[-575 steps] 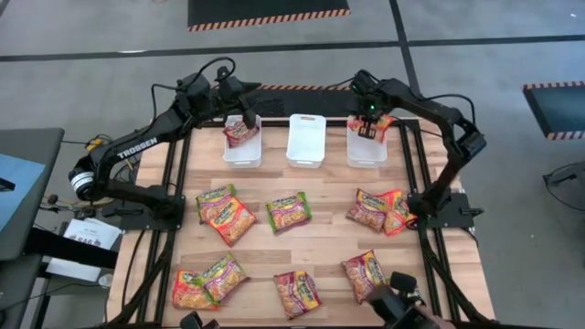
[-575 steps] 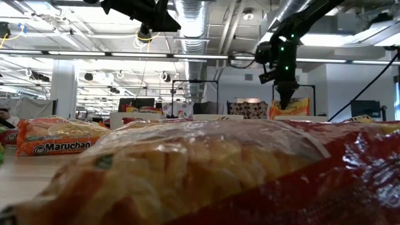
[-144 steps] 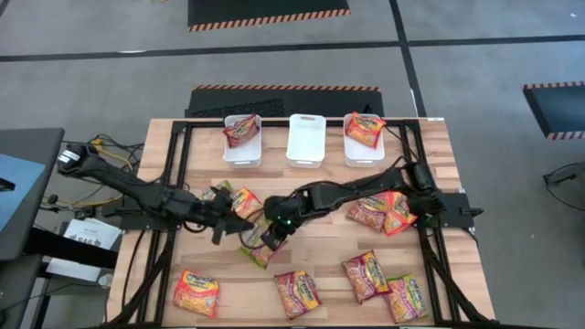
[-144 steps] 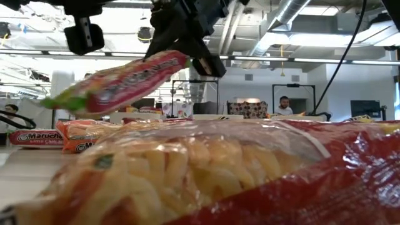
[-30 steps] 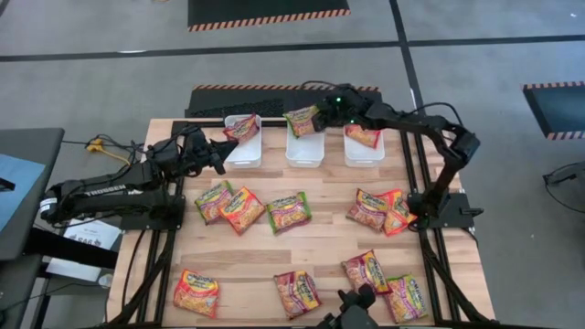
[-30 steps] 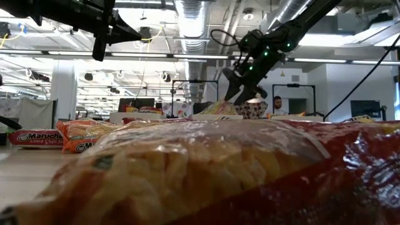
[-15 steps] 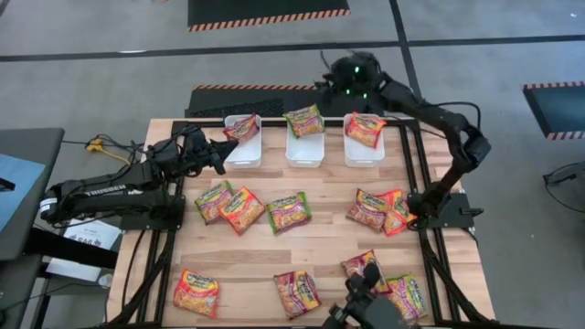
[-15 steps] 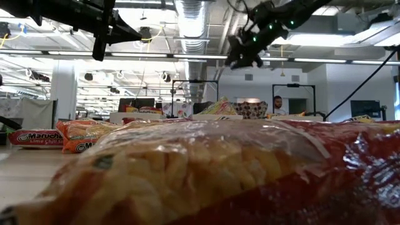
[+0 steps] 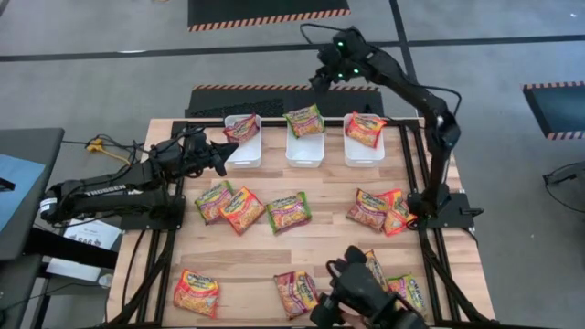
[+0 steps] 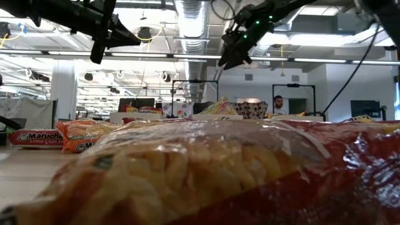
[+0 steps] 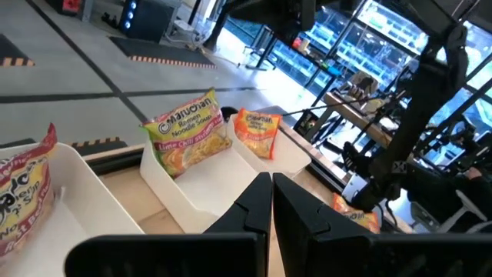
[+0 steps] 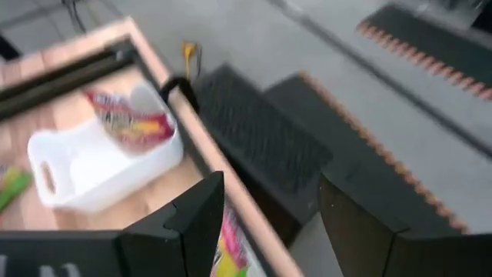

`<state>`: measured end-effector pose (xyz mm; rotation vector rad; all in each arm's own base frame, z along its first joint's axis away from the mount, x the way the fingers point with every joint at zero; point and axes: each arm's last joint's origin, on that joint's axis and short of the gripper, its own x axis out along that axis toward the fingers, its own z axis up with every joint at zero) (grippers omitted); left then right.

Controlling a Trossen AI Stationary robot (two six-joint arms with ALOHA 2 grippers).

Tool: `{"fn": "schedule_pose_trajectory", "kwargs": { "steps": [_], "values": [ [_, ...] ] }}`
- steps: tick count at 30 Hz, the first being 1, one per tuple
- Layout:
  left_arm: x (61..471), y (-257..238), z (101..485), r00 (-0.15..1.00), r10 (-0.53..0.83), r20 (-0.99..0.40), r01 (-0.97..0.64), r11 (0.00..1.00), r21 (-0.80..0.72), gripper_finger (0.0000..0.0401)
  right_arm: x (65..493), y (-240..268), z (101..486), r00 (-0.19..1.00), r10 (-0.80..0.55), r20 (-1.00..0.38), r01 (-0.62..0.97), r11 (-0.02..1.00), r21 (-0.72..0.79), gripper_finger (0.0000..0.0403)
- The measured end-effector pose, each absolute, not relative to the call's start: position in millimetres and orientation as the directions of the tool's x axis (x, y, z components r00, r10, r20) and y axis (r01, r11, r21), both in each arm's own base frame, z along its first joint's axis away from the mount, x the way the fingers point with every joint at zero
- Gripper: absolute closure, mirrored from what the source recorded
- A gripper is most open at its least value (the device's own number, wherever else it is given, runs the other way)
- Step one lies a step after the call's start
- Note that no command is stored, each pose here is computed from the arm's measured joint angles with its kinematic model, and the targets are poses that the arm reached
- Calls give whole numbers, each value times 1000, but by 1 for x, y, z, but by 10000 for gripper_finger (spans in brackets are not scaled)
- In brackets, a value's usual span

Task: Sort Maruchan noodles
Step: Put the green noodle pack into the middle white bin

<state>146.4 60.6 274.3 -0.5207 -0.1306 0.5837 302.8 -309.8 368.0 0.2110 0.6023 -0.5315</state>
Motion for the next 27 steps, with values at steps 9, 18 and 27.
{"fn": "schedule_pose_trajectory", "kwargs": {
  "steps": [9,18,27],
  "values": [
    [147,60,274,842,539,-26,-476,719,-507,401,324,-316,345,611,-301,-732,514,855,77,168],
    [147,60,274,845,534,-26,-470,718,-514,401,331,-314,334,587,-282,-759,496,866,62,168],
    [147,60,274,845,535,-26,-470,717,-514,401,339,-316,304,520,-212,-827,491,867,86,168]
  ]
}}
